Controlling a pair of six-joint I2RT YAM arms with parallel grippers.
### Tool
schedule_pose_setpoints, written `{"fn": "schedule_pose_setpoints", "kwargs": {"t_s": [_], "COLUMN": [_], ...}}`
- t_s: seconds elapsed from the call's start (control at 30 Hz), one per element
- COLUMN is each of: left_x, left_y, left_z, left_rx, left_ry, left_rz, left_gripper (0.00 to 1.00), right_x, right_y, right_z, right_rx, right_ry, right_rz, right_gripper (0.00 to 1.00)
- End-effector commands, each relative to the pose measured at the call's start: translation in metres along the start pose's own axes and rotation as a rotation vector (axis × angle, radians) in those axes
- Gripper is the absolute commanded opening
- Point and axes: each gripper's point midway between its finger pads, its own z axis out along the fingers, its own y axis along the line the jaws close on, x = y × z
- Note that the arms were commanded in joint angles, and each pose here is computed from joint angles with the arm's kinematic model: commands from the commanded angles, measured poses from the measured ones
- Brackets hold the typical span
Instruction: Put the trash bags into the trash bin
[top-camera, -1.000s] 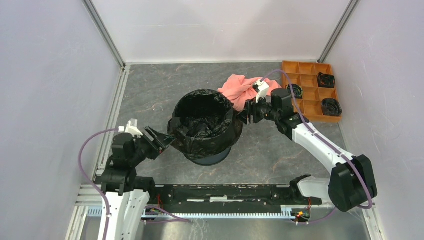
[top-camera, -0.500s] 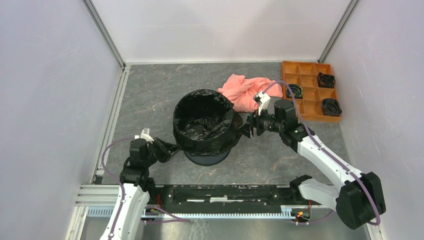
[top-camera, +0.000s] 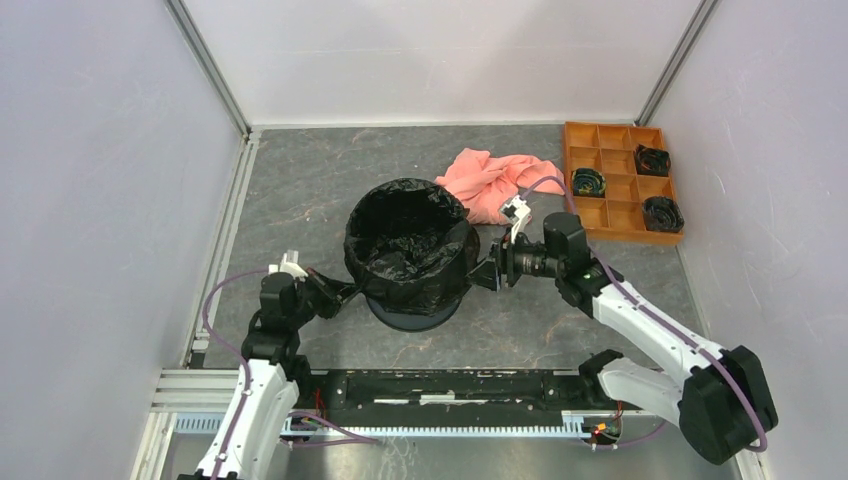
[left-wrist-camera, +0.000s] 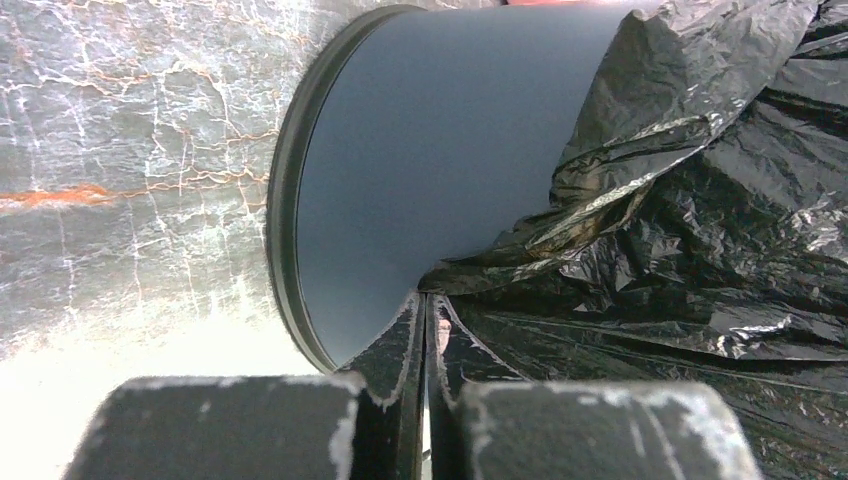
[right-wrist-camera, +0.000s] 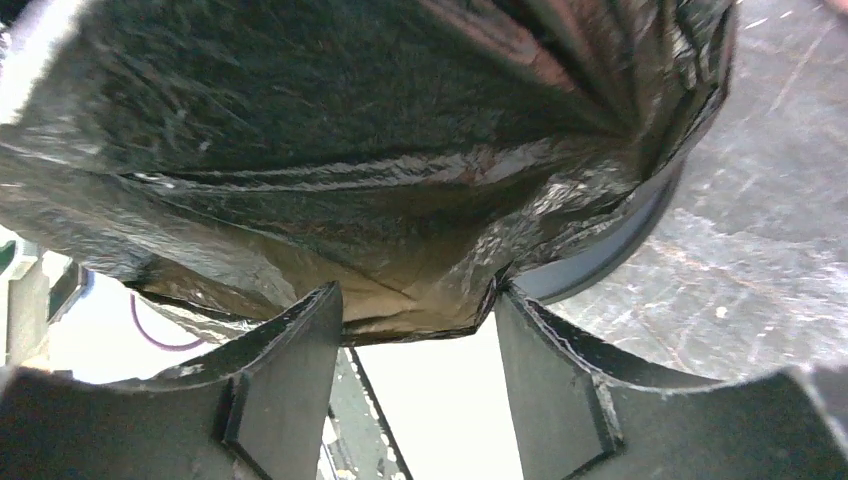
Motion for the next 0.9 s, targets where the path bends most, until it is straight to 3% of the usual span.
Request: {"fn": "schedule_pose_setpoints", "kwargs": {"t_s": [0.0,0.17,0.33,0.47,0.57,0.73,0.77,0.83,0.87], "left_x": [-0.012,-0.01,-0.027,-0.041,-0.044,-0.052,-0.057,-0.068,-0.075], "left_y": [-0.008,0.011,0.012,0.008,0.003,-0.022,-0.029,-0.049,-0.062], "left_z": [-0.001,-0.002,-0.004,-0.006,-0.008,-0.027,-0.035,-0.049,-0.057], "left_rx": [0.012,-0.094,-0.132,-0.152,-0.163,-0.143,-0.145,-0.119,-0.105], "left_ry": [-0.05,-0.04,-0.131,-0.188,-0.185,-0.216,-0.238,-0.287,-0.317], "left_rz": [0.034,0.027,0.004,0.018,0.028,0.062,0.081,0.128,0.17], "left_gripper": [0.02,0.02,0.02,0.02,0.04,0.28,0.37,0.66,0.75], "right_x": [0.013,0.035,0.055,0.065,0.066,0.037,0.027,0.002,-0.012], "right_y": [-0.003,-0.022,-0.063,-0.085,-0.098,-0.105,-0.099,-0.082,-0.074], "right_z": [0.014,0.026,0.029,0.028,0.014,-0.02,-0.022,-0.022,-0.023], "right_rx": [-0.003,0.058,0.204,0.291,0.383,0.557,0.542,0.427,0.363], "right_ry": [0.005,0.028,0.114,0.186,0.227,0.198,0.162,0.063,0.0], "right_rz": [0.007,-0.011,-0.1,-0.147,-0.193,-0.26,-0.251,-0.184,-0.15], "right_gripper": [0.6,0.43,0.29,0.27,0.38,0.69,0.78,0.8,0.82]}}
